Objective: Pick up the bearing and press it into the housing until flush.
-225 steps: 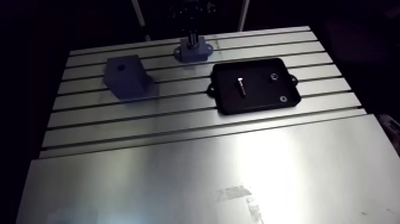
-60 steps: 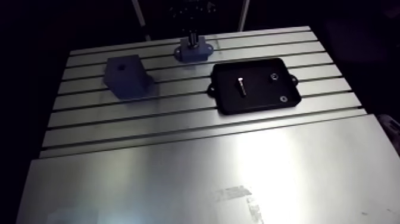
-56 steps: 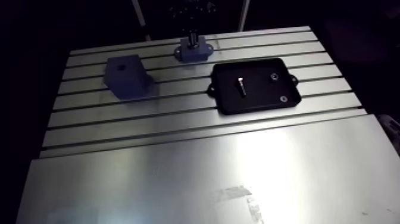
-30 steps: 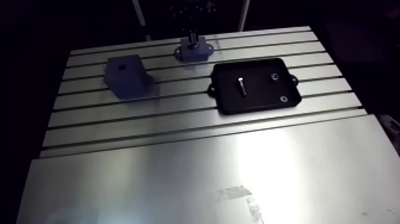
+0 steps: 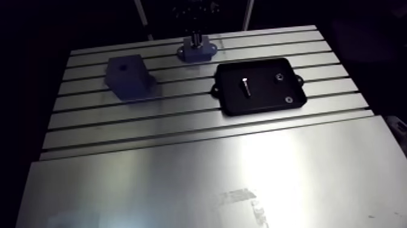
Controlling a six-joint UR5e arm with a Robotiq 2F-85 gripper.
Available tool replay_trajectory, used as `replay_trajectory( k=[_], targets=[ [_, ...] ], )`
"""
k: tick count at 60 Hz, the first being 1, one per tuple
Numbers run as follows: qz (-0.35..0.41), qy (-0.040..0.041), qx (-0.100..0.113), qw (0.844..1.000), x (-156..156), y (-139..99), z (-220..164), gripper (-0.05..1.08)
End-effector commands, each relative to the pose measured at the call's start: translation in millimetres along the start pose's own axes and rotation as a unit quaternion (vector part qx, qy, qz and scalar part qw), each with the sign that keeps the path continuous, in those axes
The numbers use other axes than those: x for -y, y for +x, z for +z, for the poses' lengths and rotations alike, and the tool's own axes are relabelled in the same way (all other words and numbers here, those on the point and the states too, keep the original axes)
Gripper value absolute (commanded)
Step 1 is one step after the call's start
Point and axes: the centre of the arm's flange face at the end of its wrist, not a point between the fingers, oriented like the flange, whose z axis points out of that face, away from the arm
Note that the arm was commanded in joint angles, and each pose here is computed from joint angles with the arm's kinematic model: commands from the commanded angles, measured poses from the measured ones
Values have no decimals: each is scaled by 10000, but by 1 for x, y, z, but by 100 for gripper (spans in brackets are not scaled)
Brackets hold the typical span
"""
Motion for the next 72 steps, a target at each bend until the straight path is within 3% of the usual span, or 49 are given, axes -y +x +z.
replay_trajectory(
  k=[1,72],
  targets=[
    [1,-2,-11,10000,0,0,0,108],
    [-7,3,19,10000,1,-2,5,108]
  ],
)
